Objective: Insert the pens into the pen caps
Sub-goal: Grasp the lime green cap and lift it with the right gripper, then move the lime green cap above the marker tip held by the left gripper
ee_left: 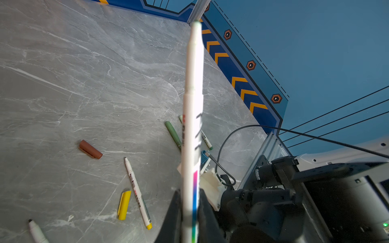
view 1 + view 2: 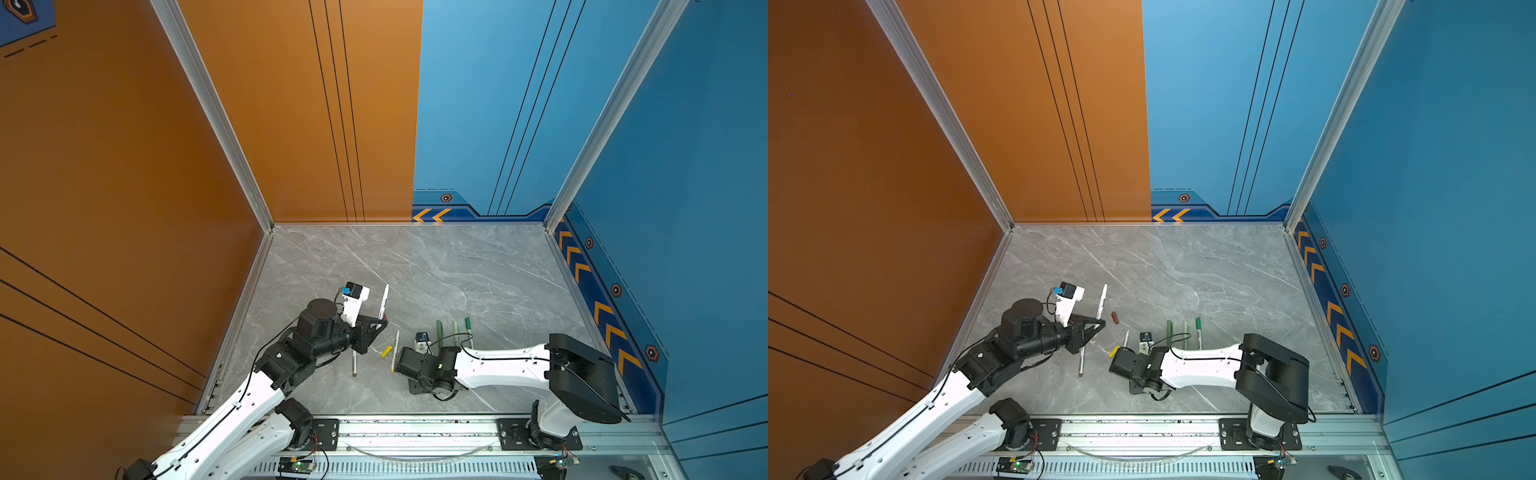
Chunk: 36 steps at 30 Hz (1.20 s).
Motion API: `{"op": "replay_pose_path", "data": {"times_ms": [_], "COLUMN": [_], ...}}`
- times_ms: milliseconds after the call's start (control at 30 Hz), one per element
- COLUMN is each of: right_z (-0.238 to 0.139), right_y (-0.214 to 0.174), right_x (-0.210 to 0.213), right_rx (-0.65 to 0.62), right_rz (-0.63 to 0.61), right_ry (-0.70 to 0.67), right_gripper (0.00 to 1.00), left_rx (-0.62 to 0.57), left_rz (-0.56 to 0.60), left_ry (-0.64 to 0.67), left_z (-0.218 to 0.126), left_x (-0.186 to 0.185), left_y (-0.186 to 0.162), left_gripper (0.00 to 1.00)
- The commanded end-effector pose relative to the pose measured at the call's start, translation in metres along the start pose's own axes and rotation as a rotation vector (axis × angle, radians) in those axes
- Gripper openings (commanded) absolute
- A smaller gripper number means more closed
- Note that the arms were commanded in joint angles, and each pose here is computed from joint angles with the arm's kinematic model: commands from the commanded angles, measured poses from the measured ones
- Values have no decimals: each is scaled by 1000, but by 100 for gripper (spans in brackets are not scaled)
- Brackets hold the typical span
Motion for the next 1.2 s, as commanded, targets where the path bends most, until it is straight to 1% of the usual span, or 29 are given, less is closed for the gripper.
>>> {"op": "replay_pose_path", "data": {"times_ms": [0, 133, 233, 400, 500, 633, 767, 900, 1000, 1033, 1167], "right_z": [5, -20, -45, -84, -103, -130, -150, -160, -164, -165, -170], "right_y": [0, 18, 40, 86, 117, 150, 168, 176, 175, 175, 173], "right_x": [-9, -3, -5, -15, -18, -18, -14, -6, 0, 1, 3], "right_rx": [9, -43, -97, -215, -263, -332, -357, -347, -320, -316, -313], "right_rz": [-15, 24, 91, 267, 373, 455, 503, 519, 504, 501, 492], "right_ry": [-45, 42, 119, 277, 380, 478, 583, 667, 697, 703, 724], "right_gripper": [0, 0, 0, 0, 0, 0, 0, 0, 0, 0, 0], "left_rx": [-20, -14, -6, 29, 66, 101, 126, 149, 165, 138, 142], "left_rz": [26, 26, 26, 39, 36, 32, 43, 48, 45, 51, 53], "left_ry": [0, -2, -7, -30, -47, -64, -81, -89, -86, -95, -99], "left_z": [-3, -1, 1, 9, 19, 32, 42, 50, 53, 55, 58], "left_x": [-5, -5, -6, -10, -12, -18, -24, -28, -28, -29, -30], "left_y": [10, 11, 10, 7, 2, -2, -5, -8, -11, -6, -6], "left_gripper": [0, 0, 0, 0, 0, 0, 0, 0, 0, 0, 0]}}
Point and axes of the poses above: each gripper's point midway between its finger pads, its own z axis out along the fingers, its own x axis along the line the jaws close on, y = z × x, the point moved 7 cm from there along -z, back along the fingers, and after that the axes turned 10 degrees about z, right-handed, at the moved point
